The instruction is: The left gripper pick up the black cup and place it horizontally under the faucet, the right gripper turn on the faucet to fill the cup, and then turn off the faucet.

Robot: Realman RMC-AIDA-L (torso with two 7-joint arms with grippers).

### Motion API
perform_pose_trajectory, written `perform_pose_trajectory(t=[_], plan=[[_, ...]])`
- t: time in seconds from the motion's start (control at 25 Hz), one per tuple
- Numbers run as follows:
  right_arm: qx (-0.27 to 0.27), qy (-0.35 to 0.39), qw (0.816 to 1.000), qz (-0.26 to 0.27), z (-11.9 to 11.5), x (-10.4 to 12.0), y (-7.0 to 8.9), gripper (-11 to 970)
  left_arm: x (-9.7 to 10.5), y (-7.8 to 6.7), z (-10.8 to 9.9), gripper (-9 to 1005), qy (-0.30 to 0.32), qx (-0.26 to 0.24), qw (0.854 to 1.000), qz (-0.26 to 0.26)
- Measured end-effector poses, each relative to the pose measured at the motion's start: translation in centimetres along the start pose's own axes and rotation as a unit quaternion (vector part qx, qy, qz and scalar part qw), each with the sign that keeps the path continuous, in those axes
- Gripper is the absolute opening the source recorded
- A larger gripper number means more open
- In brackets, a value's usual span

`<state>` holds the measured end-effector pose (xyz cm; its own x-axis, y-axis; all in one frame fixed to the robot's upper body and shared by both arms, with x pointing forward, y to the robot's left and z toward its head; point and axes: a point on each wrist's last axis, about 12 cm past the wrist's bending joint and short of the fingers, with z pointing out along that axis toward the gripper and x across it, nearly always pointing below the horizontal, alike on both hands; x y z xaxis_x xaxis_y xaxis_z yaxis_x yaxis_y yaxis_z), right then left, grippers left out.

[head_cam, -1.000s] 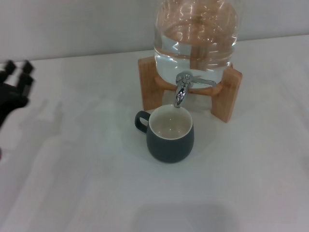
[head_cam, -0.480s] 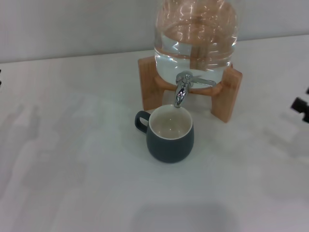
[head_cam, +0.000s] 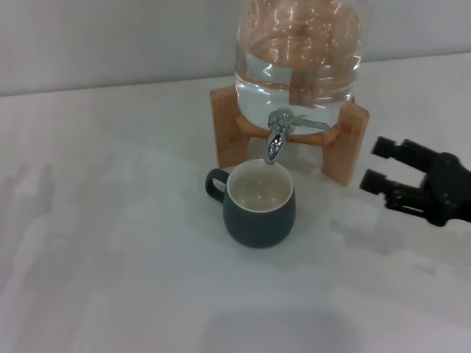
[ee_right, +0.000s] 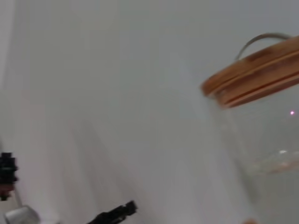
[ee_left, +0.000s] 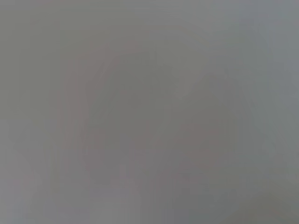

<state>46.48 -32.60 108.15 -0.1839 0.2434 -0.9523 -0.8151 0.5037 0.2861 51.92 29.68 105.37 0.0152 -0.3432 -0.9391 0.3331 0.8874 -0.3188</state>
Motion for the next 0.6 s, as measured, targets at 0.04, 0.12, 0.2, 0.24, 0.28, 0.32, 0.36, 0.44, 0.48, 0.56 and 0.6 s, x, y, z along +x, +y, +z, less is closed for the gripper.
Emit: perform_pose_trajectory(t=[0.04, 0.12, 0.2, 0.24, 0.28, 0.32, 0.36, 0.44, 0.48, 0.56, 0.6], plan=[[-0.004, 0.004, 1.0, 0.0, 0.6, 0.0, 0.0, 850, 0.1, 0.1, -0.1, 399, 0.001, -0.001, 1.0, 0.0], [-0.01, 0.015, 1.0, -0.001, 1.5, 0.0, -0.1, 850, 0.2, 0.2, -0.3, 399, 0.004, -0.004, 1.0, -0.002], [-0.01, 0.033, 0.999, -0.001, 2.6, 0.3, -0.2, 850, 0.3, 0.2, -0.5, 399, 0.005, -0.006, 1.0, -0.004], [-0.007, 0.041, 0.999, -0.002, 3.0, 0.4, -0.3, 850, 0.3, 0.2, -0.6, 399, 0.005, -0.006, 1.0, -0.005], [-0.004, 0.047, 0.999, -0.003, 3.4, 0.5, -0.3, 850, 0.3, 0.2, -0.6, 399, 0.005, -0.005, 1.0, -0.006], [0.001, 0.054, 0.999, -0.003, 3.7, 0.7, -0.5, 849, 0.3, 0.1, -0.6, 399, 0.004, -0.004, 1.0, -0.007], [0.007, 0.058, 0.998, -0.003, 3.9, 0.7, -0.6, 849, 0.3, 0.1, -0.6, 399, 0.003, -0.002, 1.0, -0.007], [0.02, 0.066, 0.998, -0.004, 4.1, 0.8, -0.9, 849, 0.3, 0.0, -0.8, 398, 0.0, 0.002, 1.0, -0.008], [0.024, 0.068, 0.997, -0.004, 4.2, 0.8, -1.0, 849, 0.3, -0.1, -0.8, 398, -0.001, 0.004, 1.0, -0.008], [0.031, 0.07, 0.997, -0.005, 4.3, 0.8, -1.2, 848, 0.4, -0.1, -0.9, 398, -0.003, 0.006, 1.0, -0.009], [0.033, 0.068, 0.997, -0.006, 4.3, 0.7, -1.3, 848, 0.3, -0.1, -0.9, 398, -0.004, 0.007, 1.0, -0.009]])
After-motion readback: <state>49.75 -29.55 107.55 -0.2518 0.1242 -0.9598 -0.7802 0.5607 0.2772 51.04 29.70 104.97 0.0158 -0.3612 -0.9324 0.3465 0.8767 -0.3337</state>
